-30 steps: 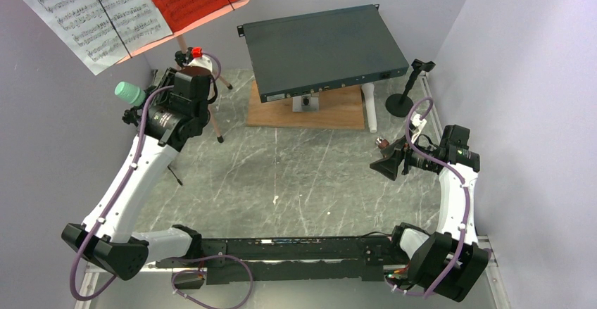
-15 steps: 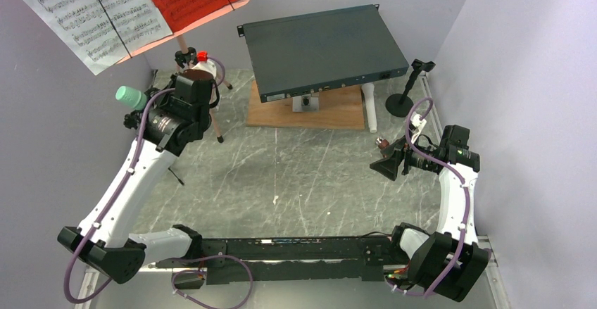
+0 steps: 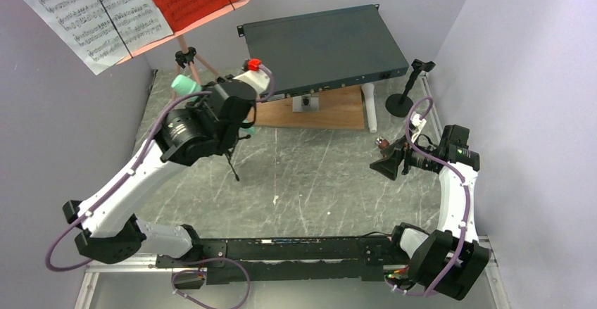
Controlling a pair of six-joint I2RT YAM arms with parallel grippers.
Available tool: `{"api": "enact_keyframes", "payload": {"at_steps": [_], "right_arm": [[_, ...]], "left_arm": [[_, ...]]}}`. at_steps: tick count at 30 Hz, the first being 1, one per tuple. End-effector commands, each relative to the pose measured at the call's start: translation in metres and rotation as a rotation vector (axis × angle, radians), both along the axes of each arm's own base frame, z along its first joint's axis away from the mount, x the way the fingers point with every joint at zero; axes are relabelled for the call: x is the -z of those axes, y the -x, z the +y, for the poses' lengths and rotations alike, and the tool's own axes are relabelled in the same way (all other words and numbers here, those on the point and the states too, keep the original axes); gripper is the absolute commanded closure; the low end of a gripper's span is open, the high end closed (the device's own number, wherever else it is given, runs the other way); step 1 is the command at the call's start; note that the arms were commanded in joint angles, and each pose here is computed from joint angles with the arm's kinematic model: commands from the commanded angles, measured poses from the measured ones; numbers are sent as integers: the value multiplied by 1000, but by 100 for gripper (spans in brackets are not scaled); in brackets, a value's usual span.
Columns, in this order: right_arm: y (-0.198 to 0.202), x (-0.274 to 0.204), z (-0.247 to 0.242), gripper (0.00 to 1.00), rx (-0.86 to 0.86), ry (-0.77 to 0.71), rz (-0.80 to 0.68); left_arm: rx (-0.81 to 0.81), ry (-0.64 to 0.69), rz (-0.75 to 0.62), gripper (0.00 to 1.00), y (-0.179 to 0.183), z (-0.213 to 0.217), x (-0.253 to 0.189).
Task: Pack up the instrument practice props
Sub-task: Pick up the microphone stand with the microphone from the center of the board, then place the microphone stand with the microphone at the center of the board.
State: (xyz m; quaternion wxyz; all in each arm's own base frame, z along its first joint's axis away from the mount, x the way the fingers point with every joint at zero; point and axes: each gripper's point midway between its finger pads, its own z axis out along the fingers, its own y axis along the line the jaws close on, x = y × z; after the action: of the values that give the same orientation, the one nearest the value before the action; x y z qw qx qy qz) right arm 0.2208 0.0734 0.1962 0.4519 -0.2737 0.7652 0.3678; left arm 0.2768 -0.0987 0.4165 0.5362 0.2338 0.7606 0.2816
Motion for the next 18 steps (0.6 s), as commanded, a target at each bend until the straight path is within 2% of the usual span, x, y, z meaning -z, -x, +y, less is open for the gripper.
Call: {"api": "enact_keyframes", "payload": {"at_steps": [1, 6, 13, 18], "right_arm": [[-2, -12, 3, 20, -30, -13, -59], [-2, -12, 4, 20, -31, -12, -60], [-1, -13, 4, 20, -33, -11, -66], [0, -13, 4, 20, -37, -9, -69]], "left_arm": [[59, 37, -37, 100, 8, -25, -19], [272, 104, -60, 100, 17, -89, -25], [536, 53, -150, 100, 33, -176, -28], [630, 38, -161, 100, 35, -223, -17]]}}
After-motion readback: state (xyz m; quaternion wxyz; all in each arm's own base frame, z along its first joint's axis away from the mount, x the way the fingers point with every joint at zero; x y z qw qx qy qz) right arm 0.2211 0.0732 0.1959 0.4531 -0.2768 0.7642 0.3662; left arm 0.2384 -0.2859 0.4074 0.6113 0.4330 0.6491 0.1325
